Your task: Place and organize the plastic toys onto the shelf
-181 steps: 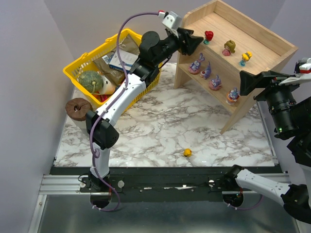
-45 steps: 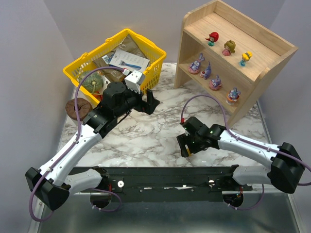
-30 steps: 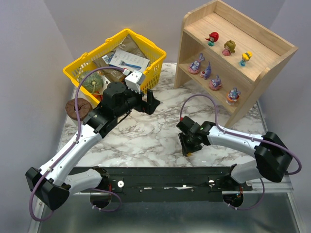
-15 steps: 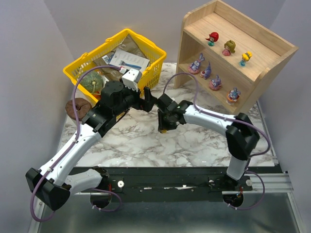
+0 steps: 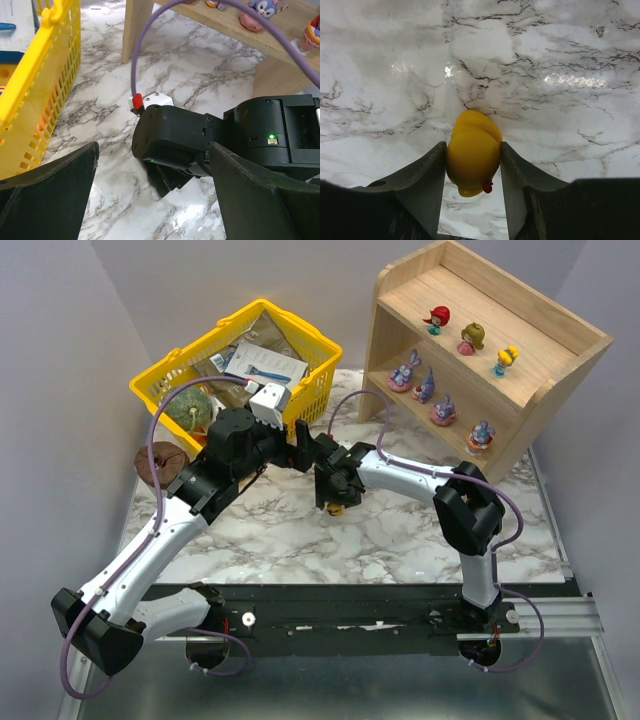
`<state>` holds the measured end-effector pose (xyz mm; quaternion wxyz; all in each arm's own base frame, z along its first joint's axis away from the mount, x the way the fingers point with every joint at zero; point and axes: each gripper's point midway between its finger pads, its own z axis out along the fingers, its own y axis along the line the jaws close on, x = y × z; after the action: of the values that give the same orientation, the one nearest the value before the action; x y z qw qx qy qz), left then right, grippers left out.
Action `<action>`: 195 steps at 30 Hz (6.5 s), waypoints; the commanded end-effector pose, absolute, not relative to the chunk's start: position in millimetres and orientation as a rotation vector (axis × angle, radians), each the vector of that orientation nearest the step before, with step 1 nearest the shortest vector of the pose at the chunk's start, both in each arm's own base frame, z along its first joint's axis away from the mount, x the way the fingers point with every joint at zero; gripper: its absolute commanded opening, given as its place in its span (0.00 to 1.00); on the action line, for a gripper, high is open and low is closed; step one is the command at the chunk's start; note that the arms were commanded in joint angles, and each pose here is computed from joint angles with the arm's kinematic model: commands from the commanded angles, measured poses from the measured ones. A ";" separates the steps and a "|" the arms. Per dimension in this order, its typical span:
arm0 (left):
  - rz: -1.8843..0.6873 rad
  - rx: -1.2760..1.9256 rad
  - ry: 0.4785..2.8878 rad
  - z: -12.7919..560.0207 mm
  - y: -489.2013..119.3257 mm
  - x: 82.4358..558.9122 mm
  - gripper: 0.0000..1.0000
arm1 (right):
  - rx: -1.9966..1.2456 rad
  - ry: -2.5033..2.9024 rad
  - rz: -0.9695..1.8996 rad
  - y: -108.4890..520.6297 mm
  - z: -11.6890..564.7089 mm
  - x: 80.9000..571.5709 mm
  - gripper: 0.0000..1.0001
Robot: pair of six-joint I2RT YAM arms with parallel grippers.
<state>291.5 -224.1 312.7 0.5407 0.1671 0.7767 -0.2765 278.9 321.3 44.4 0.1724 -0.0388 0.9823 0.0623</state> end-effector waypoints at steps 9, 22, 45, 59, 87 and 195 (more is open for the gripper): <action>-0.435 0.207 1.736 365.6 -174.8 304.5 0.99 | -0.247 2.643 0.421 350.0 96.9 287.9 0.94; -0.435 0.178 1.724 372.1 -166.6 296.8 0.99 | -1.191 2.293 0.502 330.2 116.7 251.9 0.91; -0.487 0.165 1.724 373.5 -173.0 300.6 0.99 | -1.153 2.232 0.246 318.9 43.0 292.3 0.65; -0.489 0.167 1.727 374.1 -170.9 299.2 0.99 | -1.035 2.217 0.274 323.2 57.7 298.9 0.12; -0.924 0.812 1.339 409.4 -264.2 231.7 0.98 | -0.756 2.043 0.930 269.0 389.9 238.8 0.01; -0.946 0.510 1.157 480.2 -305.1 236.9 0.99 | -0.451 1.616 0.786 246.3 505.0 281.0 0.08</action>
<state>237.2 -322.4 462.1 0.6766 0.2471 0.5293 -0.4484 265.5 264.4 483.9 0.5440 -0.2000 0.7088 0.4019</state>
